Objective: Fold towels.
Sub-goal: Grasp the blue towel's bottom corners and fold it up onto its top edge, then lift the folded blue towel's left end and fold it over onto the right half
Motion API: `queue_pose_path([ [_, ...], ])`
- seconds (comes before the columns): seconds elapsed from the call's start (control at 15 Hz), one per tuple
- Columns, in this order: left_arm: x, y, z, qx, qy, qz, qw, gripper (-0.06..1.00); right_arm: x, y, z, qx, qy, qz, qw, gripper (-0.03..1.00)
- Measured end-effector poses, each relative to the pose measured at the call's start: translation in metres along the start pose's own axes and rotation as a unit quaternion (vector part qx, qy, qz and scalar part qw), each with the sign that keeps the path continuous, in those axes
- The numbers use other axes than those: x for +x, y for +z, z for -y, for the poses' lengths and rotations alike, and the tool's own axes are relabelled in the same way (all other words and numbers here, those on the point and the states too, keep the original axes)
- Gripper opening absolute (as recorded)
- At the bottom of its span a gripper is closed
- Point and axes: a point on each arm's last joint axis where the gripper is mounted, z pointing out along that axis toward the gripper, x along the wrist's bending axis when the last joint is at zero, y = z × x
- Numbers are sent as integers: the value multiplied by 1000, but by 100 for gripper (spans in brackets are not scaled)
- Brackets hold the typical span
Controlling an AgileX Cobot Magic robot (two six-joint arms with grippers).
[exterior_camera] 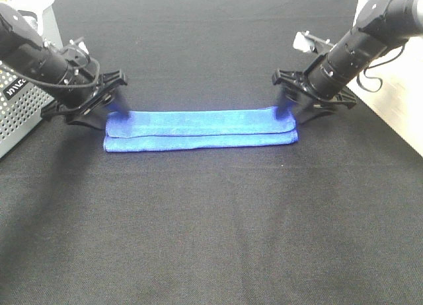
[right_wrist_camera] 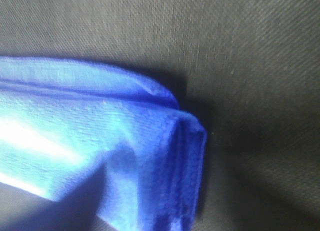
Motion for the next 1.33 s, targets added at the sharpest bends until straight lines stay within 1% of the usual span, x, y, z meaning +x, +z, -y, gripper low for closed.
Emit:
queue_pose_path([
  [0.07, 1, 0, 0, 2, 6, -4, 1000, 77, 1, -1, 1, 9, -2, -2, 1000, 82],
  [0.2, 2, 0, 1, 5, 15, -10, 1000, 80, 5, -10, 3, 22, -9, -5, 1000, 86],
  [0.33, 2, 1, 1, 8, 14, -10, 1000, 80, 8, -18, 2, 23, -13, -9, 1000, 87],
  [0.53, 4, 16, 7, 21, 7, -11, 1000, 80, 9, -19, 2, 24, -13, -9, 1000, 87],
  [0.67, -2, 24, 10, 16, 13, -10, 1000, 80, 9, -19, 2, 24, -13, -9, 1000, 87],
  [0.73, -6, 26, 10, 7, 17, -10, 1000, 76, 9, -19, 2, 24, -13, -9, 1000, 87],
  [0.8, -8, 29, 11, 5, 17, -10, 1000, 70, 9, -19, 2, 24, -13, -9, 1000, 87],
  [0.87, -7, 31, 12, 5, 17, -11, 1000, 57, 9, -19, 2, 24, -13, -9, 1000, 87],
  [1.0, -7, 34, 13, 8, 12, -11, 1000, 18, 9, -19, 2, 24, -13, -9, 1000, 87],
  [1.07, -7, 34, 13, 8, 12, -10, 1000, 7, 9, -19, 2, 24, -13, -9, 1000, 87],
  [1.2, -7, 33, 14, 16, 13, -9, 1000, 5, 9, -19, 2, 24, -13, -9, 1000, 87],
  [1.33, -3, 13, 12, 35, 35, -29, 998, 5, 9, -19, 3, 27, -13, -10, 999, 87],
])
